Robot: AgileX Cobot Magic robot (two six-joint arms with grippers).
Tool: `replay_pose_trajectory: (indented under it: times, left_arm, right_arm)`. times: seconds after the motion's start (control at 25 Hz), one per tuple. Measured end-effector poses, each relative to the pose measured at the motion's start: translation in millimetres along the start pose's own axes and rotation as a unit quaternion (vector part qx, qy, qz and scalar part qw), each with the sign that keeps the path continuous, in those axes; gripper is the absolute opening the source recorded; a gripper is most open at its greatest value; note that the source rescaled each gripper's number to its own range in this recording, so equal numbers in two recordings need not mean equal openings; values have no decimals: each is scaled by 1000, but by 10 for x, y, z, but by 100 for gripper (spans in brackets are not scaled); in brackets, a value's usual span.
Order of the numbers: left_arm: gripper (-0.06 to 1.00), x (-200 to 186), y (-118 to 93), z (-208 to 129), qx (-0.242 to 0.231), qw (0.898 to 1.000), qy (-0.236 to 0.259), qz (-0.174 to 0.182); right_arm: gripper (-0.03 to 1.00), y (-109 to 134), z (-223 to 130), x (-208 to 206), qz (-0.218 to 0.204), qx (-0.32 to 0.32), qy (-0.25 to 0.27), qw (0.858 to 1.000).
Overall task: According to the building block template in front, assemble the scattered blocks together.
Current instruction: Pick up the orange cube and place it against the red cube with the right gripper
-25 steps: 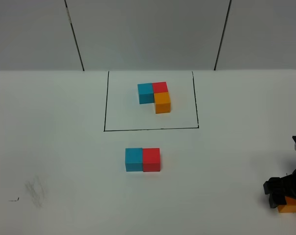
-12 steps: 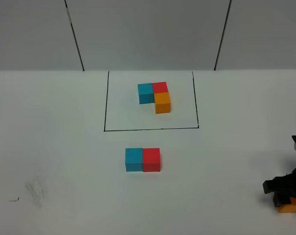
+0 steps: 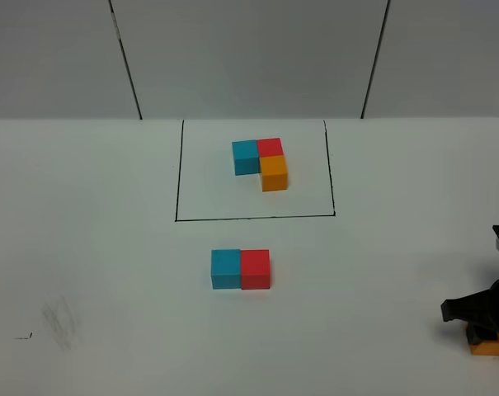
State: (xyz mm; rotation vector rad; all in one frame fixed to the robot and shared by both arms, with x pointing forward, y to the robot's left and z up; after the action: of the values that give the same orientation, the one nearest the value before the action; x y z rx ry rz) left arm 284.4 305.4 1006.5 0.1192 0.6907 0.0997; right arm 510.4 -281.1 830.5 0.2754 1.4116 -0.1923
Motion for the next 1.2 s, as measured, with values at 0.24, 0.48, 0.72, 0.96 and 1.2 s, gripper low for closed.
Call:
replay_pose_trajectory:
  times: [0.24,0.48,0.72,0.96,1.2]
  left_arm:
    - [61,0,0,0,0,1000,0,0]
    - [61,0,0,0,0,1000,0,0]
    - [61,0,0,0,0,1000,0,0]
    - [61,0,0,0,0,1000,0,0]
    - [61,0,0,0,0,1000,0,0]
  right_arm:
    - [0,6,14,0,2,1,-4,1000]
    - [0,10,13,0,3,3,-4,1000]
    - [0,2,-49,-1,1,9,15,1000]
    - [0,-12,-134,-12,-7,8,42,999]
    - [0,140,-153,-215,15,-3,19,1000]
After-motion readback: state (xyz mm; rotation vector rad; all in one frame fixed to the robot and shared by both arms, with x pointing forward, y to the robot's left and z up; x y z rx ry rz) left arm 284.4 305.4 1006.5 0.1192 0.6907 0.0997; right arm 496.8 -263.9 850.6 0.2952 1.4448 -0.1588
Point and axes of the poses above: a point on each arm's last joint axis where the gripper is mounted, x pointing out along that axis toward the gripper, y along the wrist's bending axis when the last joint is at zero, z = x × y, the point moved 7 cm from there along x, pointing out along that axis toward the gripper, and after that the axes turned 13 degrees about x, right-handed, at the moved point
